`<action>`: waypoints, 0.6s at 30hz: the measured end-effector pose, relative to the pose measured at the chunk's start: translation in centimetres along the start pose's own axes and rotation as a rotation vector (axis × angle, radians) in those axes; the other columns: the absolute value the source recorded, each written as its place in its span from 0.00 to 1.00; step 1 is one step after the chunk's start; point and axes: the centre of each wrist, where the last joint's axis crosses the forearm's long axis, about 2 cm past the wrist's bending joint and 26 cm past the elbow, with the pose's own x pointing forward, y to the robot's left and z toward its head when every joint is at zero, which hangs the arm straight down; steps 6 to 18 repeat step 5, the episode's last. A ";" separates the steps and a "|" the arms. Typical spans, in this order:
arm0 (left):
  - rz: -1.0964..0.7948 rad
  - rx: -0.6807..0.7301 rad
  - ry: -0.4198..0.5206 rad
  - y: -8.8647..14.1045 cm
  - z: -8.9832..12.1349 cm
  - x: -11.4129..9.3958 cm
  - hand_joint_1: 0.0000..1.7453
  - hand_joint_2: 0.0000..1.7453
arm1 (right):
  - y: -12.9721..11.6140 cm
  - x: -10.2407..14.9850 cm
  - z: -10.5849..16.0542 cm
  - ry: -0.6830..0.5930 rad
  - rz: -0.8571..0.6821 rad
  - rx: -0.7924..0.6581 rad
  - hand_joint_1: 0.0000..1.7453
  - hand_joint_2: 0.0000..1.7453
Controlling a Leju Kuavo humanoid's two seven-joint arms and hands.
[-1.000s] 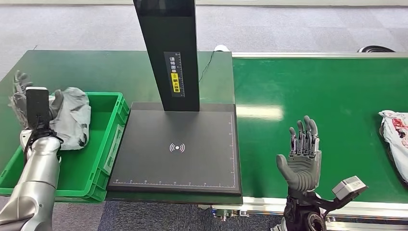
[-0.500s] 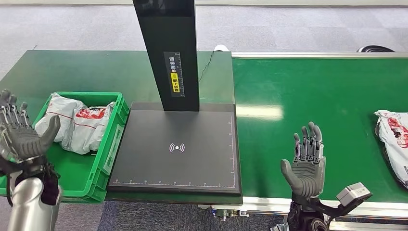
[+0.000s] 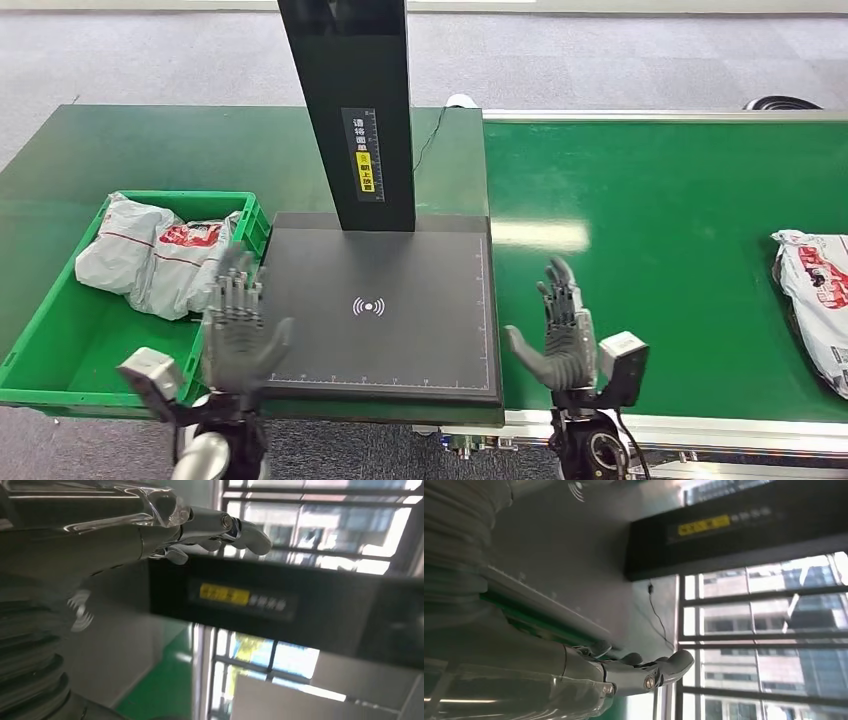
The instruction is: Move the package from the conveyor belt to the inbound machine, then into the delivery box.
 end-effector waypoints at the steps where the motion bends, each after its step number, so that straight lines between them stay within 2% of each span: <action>1: 0.030 -0.011 0.031 -0.9 0.3 -0.7 0.00 1.00 | 0.5 -0.3 0.1 0.016 0.007 0.021 0.00 1.00; 5: 0.102 -0.035 0.114 -3.1 1.3 -2.2 0.00 1.00 | 1.5 -1.0 0.5 0.057 0.023 0.071 0.00 1.00; 18: 0.102 -0.035 0.114 -3.1 1.3 -2.2 0.00 1.00 | 1.5 -1.0 0.5 0.057 0.023 0.071 0.00 1.00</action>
